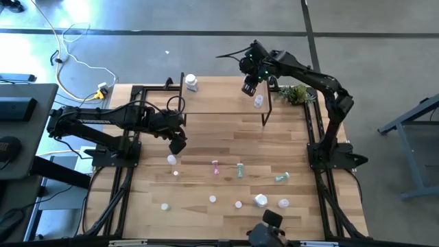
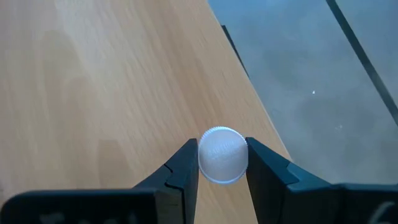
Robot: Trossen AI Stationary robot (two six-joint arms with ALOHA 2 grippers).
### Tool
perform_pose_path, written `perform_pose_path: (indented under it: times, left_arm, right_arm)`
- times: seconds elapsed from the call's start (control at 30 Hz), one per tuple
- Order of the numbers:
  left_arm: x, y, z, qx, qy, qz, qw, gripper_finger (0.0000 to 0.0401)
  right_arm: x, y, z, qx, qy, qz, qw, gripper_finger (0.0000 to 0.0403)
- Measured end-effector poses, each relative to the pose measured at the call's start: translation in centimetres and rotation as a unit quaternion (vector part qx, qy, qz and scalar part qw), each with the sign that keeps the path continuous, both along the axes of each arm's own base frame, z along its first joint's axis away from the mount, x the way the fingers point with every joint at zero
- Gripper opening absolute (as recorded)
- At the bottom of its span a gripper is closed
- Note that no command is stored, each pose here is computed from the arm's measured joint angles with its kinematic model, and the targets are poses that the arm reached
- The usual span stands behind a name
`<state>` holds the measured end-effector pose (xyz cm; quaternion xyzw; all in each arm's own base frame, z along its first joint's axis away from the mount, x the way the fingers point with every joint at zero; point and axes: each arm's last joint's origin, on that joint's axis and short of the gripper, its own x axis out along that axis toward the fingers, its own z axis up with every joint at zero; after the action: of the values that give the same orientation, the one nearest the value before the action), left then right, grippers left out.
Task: Pick and place medicine bottles onto shelf by color
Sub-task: Put the top red medicine bottle on the shelf
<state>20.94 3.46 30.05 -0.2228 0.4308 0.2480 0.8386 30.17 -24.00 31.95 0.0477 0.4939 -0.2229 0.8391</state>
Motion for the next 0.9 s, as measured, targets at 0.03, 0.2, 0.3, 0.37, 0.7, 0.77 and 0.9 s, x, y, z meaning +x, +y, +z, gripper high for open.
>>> perform_pose_path:
  times: [0.03,0.2,0.3,0.37,0.7,0.77,0.9]
  left_arm:
    - [0.00,-0.01,0.00,0.000,0.000,0.000,1.000,0.0209]
    - [-0.01,0.00,0.00,0.000,0.001,-0.001,1.000,0.0209]
    - [-0.01,0.00,-0.01,0.000,0.001,-0.001,1.000,0.0209]
    - [-0.01,-0.01,-0.01,-0.001,0.001,-0.002,1.000,0.0209]
    - [-0.02,-0.02,-0.02,-0.003,0.001,-0.002,1.000,0.0210]
    - [-0.02,-0.03,-0.02,-0.004,0.001,-0.003,1.000,0.0212]
    - [-0.02,-0.05,-0.02,-0.012,-0.001,0.004,1.000,0.0223]
  right_arm:
    - [0.01,-0.01,0.01,-0.001,0.000,0.000,1.000,0.0094]
    - [-0.01,0.00,-0.01,0.000,0.001,-0.001,1.000,0.0094]
    - [-0.02,0.00,-0.01,0.000,0.001,-0.001,1.000,0.0094]
    - [-0.01,0.00,0.00,-0.001,0.001,-0.001,1.000,0.0096]
    - [-0.07,-0.01,-0.19,0.004,0.006,-0.016,1.000,0.0179]
    - [-0.08,-0.01,-0.18,0.005,0.006,-0.017,1.000,0.0190]
    - [-0.06,-0.01,-0.17,0.008,0.003,-0.024,1.000,0.0196]
